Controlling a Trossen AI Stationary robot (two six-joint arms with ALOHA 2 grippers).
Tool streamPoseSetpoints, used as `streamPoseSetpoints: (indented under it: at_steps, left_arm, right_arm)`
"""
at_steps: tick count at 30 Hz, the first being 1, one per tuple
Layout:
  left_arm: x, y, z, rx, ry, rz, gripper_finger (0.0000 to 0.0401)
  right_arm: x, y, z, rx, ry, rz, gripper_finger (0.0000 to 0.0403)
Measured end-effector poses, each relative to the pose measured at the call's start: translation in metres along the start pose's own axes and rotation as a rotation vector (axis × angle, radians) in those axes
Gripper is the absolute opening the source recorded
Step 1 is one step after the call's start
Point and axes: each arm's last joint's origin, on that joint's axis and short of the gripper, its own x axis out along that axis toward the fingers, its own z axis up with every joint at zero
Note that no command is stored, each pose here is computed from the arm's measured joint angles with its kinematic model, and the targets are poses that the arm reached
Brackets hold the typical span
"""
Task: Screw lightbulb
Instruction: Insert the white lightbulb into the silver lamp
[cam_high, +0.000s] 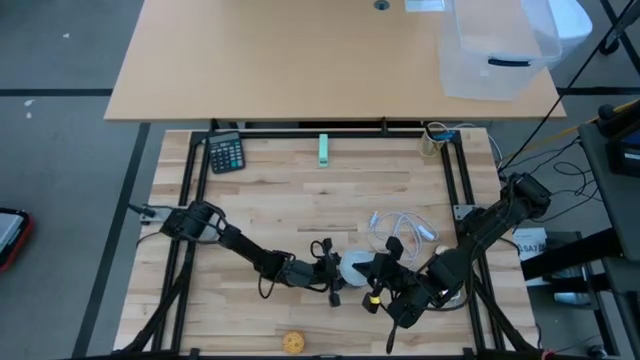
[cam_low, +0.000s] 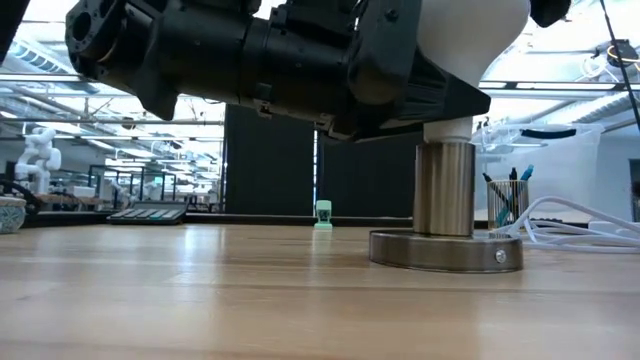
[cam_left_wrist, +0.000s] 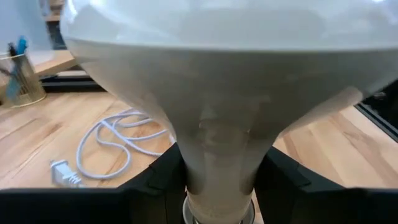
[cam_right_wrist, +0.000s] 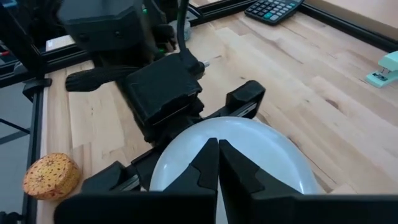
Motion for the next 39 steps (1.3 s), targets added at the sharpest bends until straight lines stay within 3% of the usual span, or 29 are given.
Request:
streamPoseSetpoints:
  at_steps: [15,26,33,39]
  left_arm:
    - [0.002,0.047,-0.017,-0.01,-0.027,-0.366,0.0154]
    - [0.009,0.078,-0.019,0.104,-0.059,-0.623,0.0156]
    - [0.011,0.089,-0.021,0.073,-0.039,-0.626,0.0158]
    - [0.008,0.074,-0.025,0.097,-0.019,-0.505,0.0187]
  right_arm:
    - [0.0,0.001,-0.001,0.019,-0.008,0.004,0.0]
    - [0.001,0.004,0.001,0.014,-0.008,0.033,0.0]
    - [0.002,0.003,0.001,0.005,-0.012,0.024,0.0]
    - [0.001,0.003,0.001,0.0,-0.007,0.026,0.0]
